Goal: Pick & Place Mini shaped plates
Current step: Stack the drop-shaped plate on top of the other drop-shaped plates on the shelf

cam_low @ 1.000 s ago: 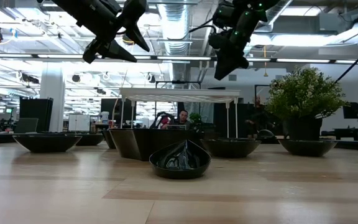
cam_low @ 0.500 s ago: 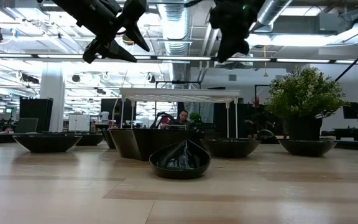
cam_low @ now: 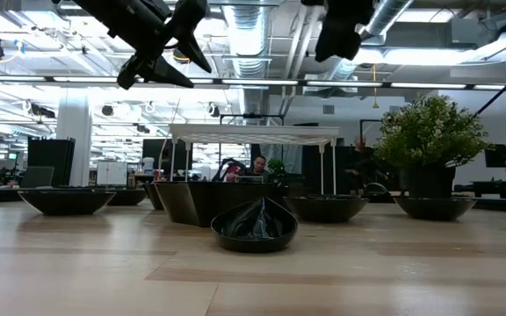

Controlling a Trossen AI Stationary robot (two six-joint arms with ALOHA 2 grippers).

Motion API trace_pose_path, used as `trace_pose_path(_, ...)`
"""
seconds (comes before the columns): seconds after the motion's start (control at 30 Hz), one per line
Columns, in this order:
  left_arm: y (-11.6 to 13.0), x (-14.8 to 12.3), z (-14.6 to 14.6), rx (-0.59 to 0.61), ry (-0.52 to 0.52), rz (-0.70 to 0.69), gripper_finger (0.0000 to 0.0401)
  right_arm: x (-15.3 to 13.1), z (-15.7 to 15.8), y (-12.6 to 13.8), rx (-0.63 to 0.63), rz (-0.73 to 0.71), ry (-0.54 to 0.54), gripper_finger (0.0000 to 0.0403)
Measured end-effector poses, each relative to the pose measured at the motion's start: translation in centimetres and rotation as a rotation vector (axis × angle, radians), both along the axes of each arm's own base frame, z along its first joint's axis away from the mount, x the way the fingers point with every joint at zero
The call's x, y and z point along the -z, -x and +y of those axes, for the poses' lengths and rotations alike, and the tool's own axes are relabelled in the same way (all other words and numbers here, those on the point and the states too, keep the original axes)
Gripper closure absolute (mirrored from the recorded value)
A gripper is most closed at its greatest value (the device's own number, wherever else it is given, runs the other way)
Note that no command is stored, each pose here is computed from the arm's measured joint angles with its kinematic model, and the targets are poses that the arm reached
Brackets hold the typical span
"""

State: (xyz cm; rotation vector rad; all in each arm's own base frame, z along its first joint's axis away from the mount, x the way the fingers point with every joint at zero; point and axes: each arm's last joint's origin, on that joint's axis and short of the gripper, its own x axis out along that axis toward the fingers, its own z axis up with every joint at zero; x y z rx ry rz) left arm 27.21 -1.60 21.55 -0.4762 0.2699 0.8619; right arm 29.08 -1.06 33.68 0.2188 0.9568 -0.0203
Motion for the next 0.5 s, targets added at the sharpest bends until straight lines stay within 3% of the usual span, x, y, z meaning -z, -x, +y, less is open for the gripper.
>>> trace_pose_path(0.23,0.0,0.0,-1.1,0.076,-0.016,0.033,0.0196,1.7,3.7,-0.4,-0.052,-0.019,-0.055,0.0326)
trace_pose_path(0.5,0.0,0.2,-2.9,0.327,0.017,0.100,0.0196,2.7,7.5,-0.8,-0.027,-0.063,-0.166,0.0326)
